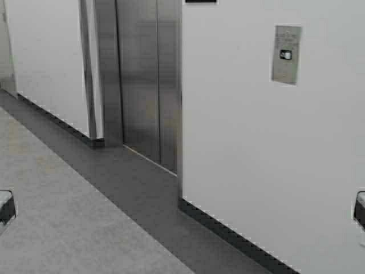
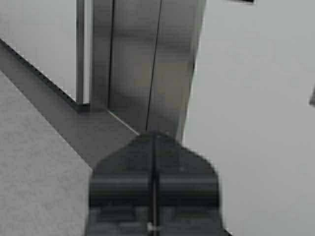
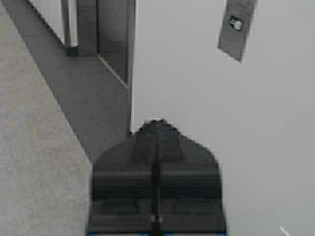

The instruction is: Navigate to elevator, push the call button, then enter the elevator

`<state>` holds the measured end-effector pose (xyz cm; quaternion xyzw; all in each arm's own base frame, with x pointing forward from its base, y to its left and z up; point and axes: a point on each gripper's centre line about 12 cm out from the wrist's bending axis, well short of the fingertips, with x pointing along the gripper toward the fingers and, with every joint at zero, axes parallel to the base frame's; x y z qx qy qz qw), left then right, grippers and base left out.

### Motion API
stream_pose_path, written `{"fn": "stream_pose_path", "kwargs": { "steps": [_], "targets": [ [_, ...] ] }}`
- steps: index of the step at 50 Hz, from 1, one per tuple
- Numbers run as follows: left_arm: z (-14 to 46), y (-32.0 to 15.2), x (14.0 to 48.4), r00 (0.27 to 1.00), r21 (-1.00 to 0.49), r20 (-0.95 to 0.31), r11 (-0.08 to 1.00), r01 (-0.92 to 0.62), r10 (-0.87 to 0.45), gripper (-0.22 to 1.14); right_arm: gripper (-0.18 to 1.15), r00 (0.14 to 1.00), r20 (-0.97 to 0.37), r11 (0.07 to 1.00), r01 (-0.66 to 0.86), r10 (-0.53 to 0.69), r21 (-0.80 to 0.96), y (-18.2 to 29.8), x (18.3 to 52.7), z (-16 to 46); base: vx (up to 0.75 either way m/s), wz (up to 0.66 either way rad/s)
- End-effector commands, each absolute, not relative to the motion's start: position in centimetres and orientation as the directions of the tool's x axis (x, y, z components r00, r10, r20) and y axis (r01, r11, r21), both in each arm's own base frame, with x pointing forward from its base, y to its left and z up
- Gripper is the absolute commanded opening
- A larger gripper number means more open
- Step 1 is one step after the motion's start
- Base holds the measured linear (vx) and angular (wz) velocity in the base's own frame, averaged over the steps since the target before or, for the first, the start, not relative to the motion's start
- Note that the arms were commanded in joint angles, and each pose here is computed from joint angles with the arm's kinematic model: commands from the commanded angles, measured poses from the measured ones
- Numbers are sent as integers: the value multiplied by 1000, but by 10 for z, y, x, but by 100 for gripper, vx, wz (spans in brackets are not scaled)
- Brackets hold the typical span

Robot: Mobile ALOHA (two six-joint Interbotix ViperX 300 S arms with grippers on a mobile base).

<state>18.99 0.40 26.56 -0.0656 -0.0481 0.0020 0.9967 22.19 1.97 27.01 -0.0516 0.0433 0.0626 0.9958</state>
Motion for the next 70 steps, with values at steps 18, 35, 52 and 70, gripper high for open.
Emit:
{"fn": "stream_pose_path", "kwargs": {
  "steps": [18, 35, 52, 70],
  "targets": [
    [264, 5, 195, 997, -142, 74, 990, -2, 13, 3, 5, 967, -245, 975, -120, 72, -187, 17, 231, 276, 48, 13],
    [267, 5, 191, 996, -147, 90, 989, -3, 16, 3, 6, 920, -391, 926, -145, -4, -349, 15, 244, 277, 40, 3],
    [272, -13, 189, 995, -135, 61, 987, 85, -77, 2, 6, 817, -565, 797, -265, -114, -543, 28, 252, 259, 34, -5],
    [282, -12, 182, 992, -161, 105, 983, 84, -68, 2, 6, 660, -598, 575, -295, -455, -763, 21, 251, 242, 28, 1]
  ]
}}
